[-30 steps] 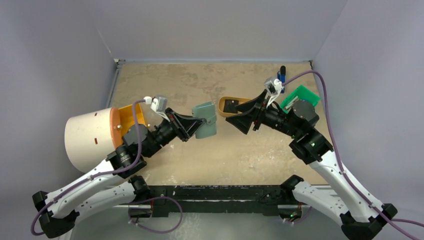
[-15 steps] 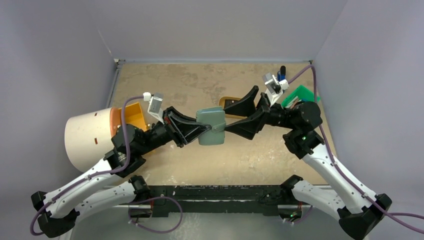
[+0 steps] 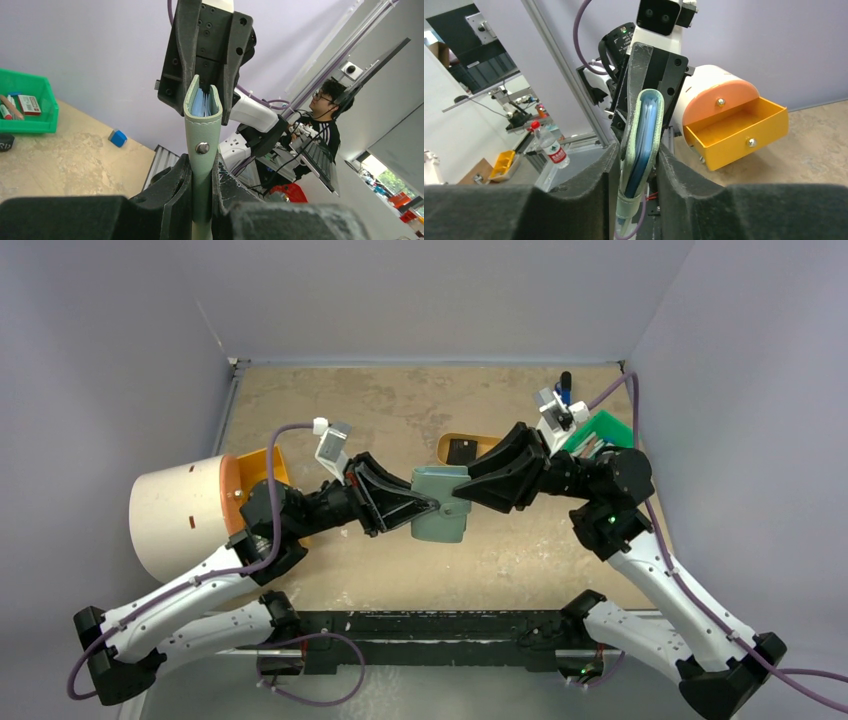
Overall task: Put the credit cards into the card holder
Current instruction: Close the card holder at the center of the board, then place the card holder at the center of the board.
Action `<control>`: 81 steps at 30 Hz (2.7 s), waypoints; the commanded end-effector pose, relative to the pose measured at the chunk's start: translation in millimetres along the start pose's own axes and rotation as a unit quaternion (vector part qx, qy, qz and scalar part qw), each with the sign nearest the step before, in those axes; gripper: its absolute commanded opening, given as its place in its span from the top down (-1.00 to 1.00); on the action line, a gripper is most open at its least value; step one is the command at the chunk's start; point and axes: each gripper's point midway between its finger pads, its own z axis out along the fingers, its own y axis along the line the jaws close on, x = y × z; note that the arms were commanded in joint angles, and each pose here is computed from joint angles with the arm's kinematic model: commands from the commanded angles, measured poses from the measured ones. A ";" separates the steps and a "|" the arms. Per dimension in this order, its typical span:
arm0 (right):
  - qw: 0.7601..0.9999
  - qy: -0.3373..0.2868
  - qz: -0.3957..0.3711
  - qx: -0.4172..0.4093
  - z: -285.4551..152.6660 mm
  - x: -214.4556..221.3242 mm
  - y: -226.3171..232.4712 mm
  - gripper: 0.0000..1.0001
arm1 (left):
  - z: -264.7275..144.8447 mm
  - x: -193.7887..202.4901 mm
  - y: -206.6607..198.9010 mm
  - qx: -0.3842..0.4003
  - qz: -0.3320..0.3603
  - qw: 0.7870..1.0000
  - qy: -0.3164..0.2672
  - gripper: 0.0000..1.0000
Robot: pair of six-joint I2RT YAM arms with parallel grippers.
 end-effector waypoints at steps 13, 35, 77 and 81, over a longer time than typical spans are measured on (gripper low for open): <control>0.999 -0.022 0.004 -0.029 -1.9 -6.7 18.0 1.00 | 5.5 -18.5 -13.3 0.015 0.021 0.999 -0.023 0.45; 0.991 0.017 -0.098 0.087 -21.7 1.4 -7.8 -0.40 | -14.6 -83.6 -4.3 -0.053 0.023 0.979 -0.195 1.00; 0.998 -0.032 -0.052 0.032 5.4 -11.7 -14.7 0.32 | 18.6 -77.6 -3.8 0.009 -0.074 0.978 -0.193 0.72; 0.998 -0.032 -0.057 0.022 4.7 -11.9 -10.2 -0.11 | 16.7 -75.8 -1.6 0.005 -0.071 0.979 -0.192 0.81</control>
